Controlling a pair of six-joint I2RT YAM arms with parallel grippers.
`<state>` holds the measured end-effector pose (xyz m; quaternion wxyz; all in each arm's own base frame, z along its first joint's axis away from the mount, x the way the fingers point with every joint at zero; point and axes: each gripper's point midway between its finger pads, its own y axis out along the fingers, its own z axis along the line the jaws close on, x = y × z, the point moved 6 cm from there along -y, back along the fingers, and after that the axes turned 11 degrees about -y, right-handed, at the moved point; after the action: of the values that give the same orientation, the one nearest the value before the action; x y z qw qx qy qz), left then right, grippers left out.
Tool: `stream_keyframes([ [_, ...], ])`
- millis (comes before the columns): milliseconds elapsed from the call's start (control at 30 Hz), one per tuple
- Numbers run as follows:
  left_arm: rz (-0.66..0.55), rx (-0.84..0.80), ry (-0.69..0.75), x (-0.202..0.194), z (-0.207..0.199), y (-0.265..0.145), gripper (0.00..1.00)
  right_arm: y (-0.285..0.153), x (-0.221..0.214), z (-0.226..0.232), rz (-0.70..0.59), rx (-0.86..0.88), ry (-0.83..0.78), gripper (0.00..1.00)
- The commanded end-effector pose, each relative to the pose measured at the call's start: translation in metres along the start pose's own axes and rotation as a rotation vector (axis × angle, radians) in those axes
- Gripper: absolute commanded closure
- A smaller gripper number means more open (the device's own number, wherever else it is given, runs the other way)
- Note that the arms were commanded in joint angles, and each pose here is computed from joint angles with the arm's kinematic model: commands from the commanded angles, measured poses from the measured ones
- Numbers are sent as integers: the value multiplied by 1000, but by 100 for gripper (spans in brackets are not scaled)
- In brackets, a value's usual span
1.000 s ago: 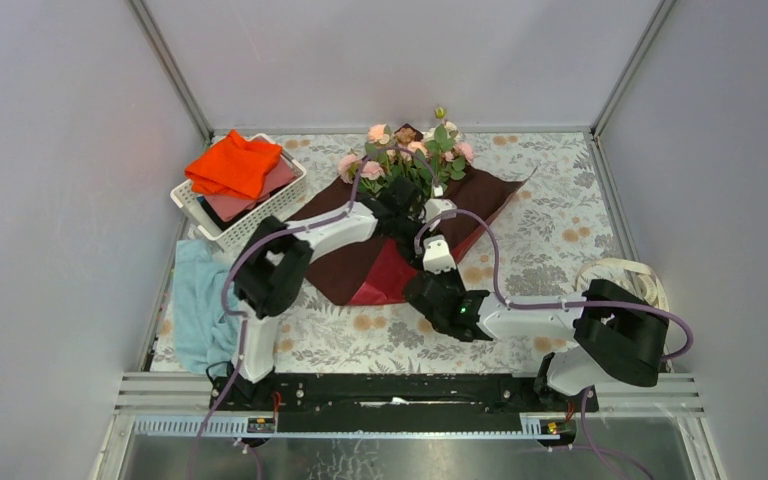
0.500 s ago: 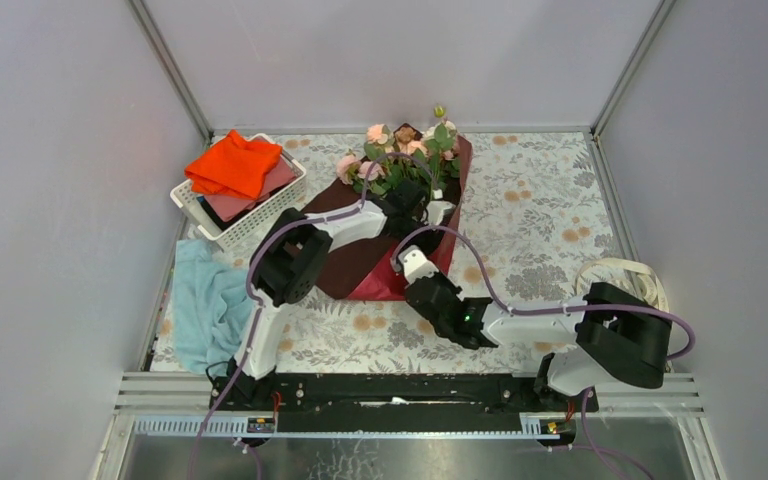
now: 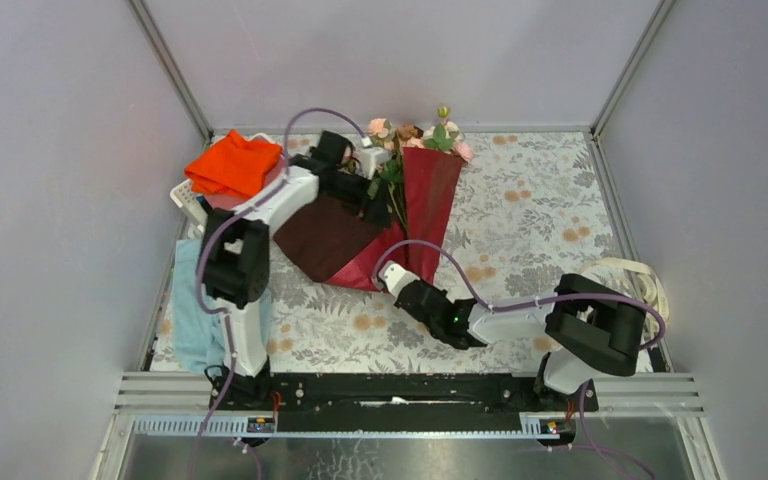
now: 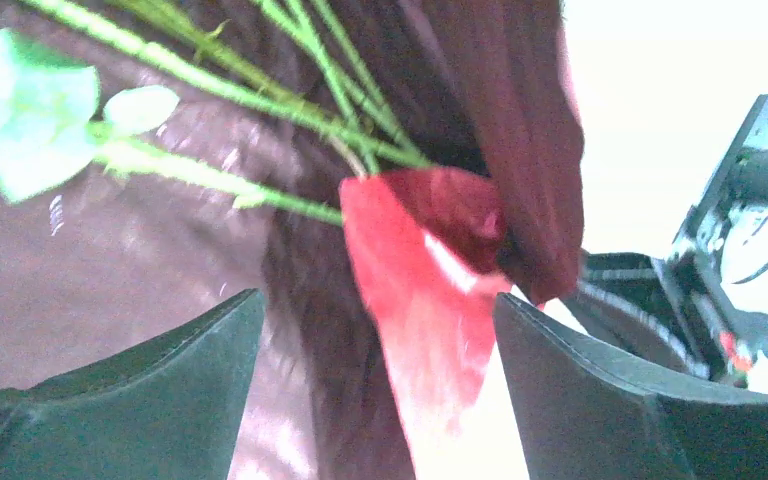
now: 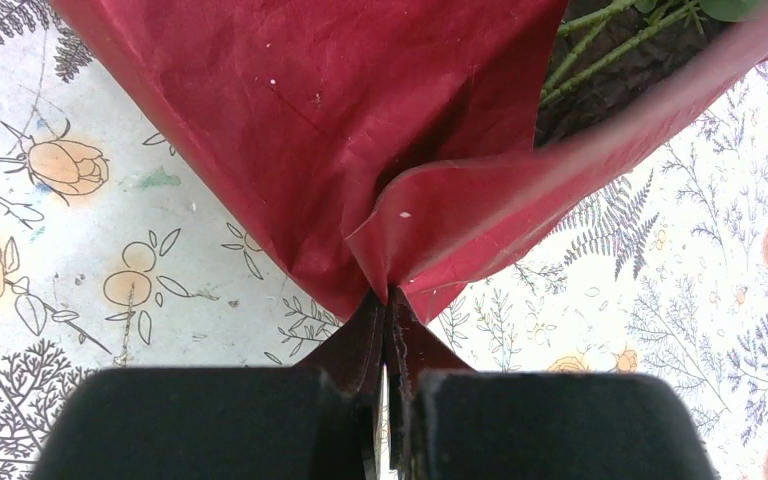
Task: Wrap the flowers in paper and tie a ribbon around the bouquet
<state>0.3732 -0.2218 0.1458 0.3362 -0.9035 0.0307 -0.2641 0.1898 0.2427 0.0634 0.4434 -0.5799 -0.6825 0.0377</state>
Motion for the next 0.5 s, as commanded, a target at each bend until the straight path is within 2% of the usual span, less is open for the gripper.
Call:
stream_keyframes([
  [0, 100, -2, 87, -42, 0, -43, 7, -1, 21, -2, -55, 4, 18, 100],
  [133, 189, 20, 120, -84, 11, -50, 1, -1, 26, -6, -62, 0, -10, 100],
  [267, 178, 142, 86, -96, 35, -40, 2, 2, 31, -8, -57, -5, -52, 100],
  [333, 176, 164, 56, -99, 45, -32, 5, 2, 34, -10, -57, -11, -66, 100],
  [367, 184, 160, 35, -102, 48, -27, 10, 2, 36, -11, -62, -14, -67, 100],
  [467, 212, 105, -24, -109, 51, -15, 44, 0, 43, -15, -77, -15, -67, 100],
])
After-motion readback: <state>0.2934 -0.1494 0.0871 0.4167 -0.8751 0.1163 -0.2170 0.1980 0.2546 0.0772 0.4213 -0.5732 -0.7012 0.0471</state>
